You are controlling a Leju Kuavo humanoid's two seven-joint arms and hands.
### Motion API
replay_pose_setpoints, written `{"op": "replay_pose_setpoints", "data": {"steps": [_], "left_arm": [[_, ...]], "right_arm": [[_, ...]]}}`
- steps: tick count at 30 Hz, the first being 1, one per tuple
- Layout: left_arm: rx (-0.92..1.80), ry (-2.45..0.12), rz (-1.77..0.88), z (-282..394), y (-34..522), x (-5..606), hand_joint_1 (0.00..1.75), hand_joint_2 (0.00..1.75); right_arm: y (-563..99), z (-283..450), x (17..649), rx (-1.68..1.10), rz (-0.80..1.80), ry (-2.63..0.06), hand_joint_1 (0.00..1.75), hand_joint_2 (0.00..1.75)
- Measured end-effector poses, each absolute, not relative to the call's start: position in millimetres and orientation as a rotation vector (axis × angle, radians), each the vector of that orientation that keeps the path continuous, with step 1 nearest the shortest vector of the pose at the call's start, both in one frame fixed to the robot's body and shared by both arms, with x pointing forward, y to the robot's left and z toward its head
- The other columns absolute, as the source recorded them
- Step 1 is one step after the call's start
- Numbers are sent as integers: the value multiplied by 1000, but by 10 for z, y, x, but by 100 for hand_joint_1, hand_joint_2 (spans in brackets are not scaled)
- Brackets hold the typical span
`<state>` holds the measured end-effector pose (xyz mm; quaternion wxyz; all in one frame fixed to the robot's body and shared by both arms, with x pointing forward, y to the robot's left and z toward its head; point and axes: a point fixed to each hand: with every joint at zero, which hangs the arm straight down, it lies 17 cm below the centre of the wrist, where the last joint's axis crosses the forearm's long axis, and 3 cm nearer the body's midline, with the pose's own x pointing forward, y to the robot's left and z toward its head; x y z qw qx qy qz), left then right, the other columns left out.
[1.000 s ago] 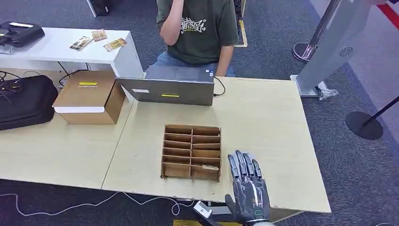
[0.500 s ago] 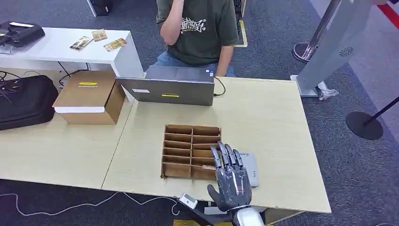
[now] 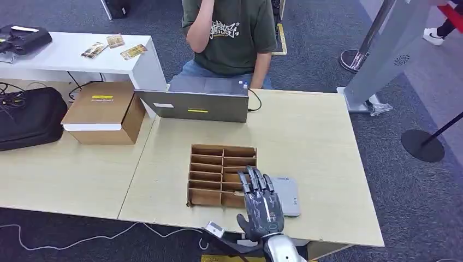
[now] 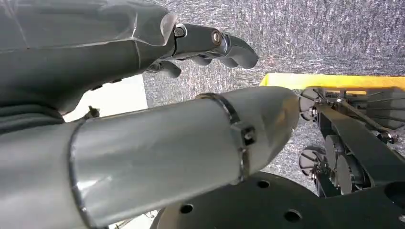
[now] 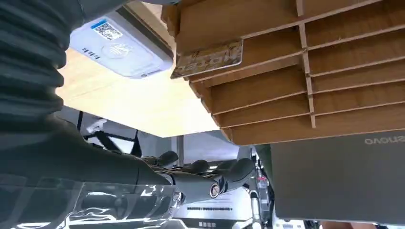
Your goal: Pass the card to the sensor for recognition and then transmit it.
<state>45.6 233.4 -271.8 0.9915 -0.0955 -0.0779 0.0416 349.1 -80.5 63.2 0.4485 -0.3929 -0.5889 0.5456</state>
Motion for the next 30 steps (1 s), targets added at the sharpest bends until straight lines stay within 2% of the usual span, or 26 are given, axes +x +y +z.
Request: {"op": "replay_pose_setpoints", "data": {"steps": [5,30], "left_arm": [[-192,-157,83,-2717,2340,457,0,0],[-185,-158,84,-2721,2403,455,0,0]], "right_arm": [[-962,650,3618,-1116,1318,-1307,0,175],[-785,546,3520,-1299,1607,-1334,0,175]]}}
